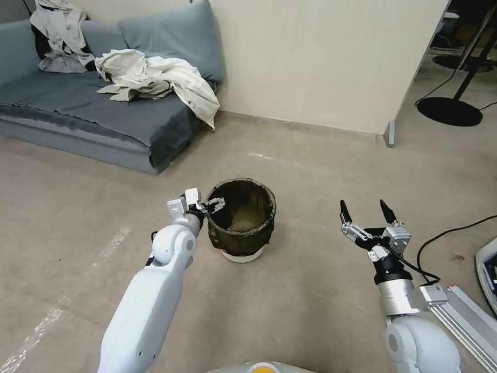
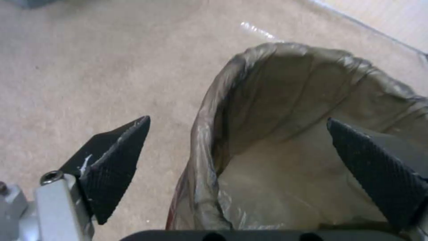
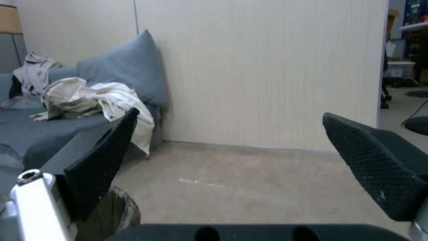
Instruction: Pick up the trash can from the floor.
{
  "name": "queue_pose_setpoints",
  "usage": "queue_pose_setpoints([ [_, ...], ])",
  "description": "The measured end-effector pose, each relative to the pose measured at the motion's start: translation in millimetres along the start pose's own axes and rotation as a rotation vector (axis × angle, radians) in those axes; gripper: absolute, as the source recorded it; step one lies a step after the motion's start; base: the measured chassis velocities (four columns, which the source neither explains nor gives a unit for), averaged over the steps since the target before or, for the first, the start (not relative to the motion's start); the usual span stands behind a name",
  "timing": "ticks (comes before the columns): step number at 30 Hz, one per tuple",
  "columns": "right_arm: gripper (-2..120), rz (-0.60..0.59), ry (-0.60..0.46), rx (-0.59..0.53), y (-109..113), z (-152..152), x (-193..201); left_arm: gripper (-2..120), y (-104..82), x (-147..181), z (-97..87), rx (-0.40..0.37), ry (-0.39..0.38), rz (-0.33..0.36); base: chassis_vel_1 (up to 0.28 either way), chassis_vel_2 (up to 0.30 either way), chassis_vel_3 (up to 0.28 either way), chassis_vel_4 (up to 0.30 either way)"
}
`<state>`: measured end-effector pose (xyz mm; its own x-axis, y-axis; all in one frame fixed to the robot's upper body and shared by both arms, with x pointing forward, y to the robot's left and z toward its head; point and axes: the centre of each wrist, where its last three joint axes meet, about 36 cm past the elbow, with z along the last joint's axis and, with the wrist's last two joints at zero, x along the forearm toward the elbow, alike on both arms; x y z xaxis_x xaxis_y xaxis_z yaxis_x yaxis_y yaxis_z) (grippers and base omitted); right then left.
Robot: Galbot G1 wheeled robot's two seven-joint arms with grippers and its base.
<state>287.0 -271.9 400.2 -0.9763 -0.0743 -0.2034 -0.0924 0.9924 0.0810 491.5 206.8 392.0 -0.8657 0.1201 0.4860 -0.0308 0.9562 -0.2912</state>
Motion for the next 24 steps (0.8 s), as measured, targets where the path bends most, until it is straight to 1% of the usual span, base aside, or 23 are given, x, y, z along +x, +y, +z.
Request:
queue_pose_setpoints([
  [5, 100, -0.001, -0.003, -0.002, 0.4, 0.1, -0.6, 96, -0.7, -6.2, 0.8, 0.023, 0.038, -0.005, 0.000, 0.000, 0.000, 0.000],
  [13, 100, -0.004, -0.005, -0.005, 1.3, 0.4, -1.2, 94, -3.0, -10.4, 1.8, 0.036, 0.070, -0.013, 0.000, 0.000, 0.000, 0.000],
  [15, 100, -0.005, -0.006, -0.004, 1.1, 0.3, -1.2, 87, -4.3, -11.0, 2.7, 0.038, 0.079, -0.014, 0.000, 0.000, 0.000, 0.000],
  [17, 100, -0.006, -0.006, -0.004, 1.0, 0.3, -1.2, 86, -4.5, -11.0, 2.8, 0.038, 0.080, -0.014, 0.000, 0.000, 0.000, 0.000],
  [18, 100, -0.006, -0.006, -0.004, 0.8, 0.2, -1.3, 77, -5.1, -11.1, 3.0, 0.039, 0.085, -0.014, 0.000, 0.000, 0.000, 0.000],
  [19, 100, -0.006, -0.006, -0.004, 0.5, 0.2, -1.3, 73, -5.7, -11.1, 3.3, 0.041, 0.092, -0.015, 0.000, 0.000, 0.000, 0.000],
  [20, 100, -0.006, -0.006, -0.004, 0.3, 0.3, -1.2, 69, -5.8, -11.1, 3.6, 0.043, 0.095, -0.015, 0.000, 0.000, 0.000, 0.000],
  [21, 100, -0.006, -0.006, -0.004, 0.3, 0.3, -1.2, 69, -5.8, -11.1, 3.6, 0.043, 0.095, -0.015, 0.000, 0.000, 0.000, 0.000],
  [23, 100, -0.006, -0.006, -0.004, 0.2, 0.7, -1.2, 61, -6.0, -11.0, 4.2, 0.046, 0.099, -0.016, 0.000, 0.000, 0.000, 0.000],
  [24, 100, -0.006, -0.006, -0.005, 0.4, 0.9, -1.2, 54, -6.2, -11.0, 4.5, 0.049, 0.101, -0.016, 0.000, 0.000, 0.000, 0.000],
])
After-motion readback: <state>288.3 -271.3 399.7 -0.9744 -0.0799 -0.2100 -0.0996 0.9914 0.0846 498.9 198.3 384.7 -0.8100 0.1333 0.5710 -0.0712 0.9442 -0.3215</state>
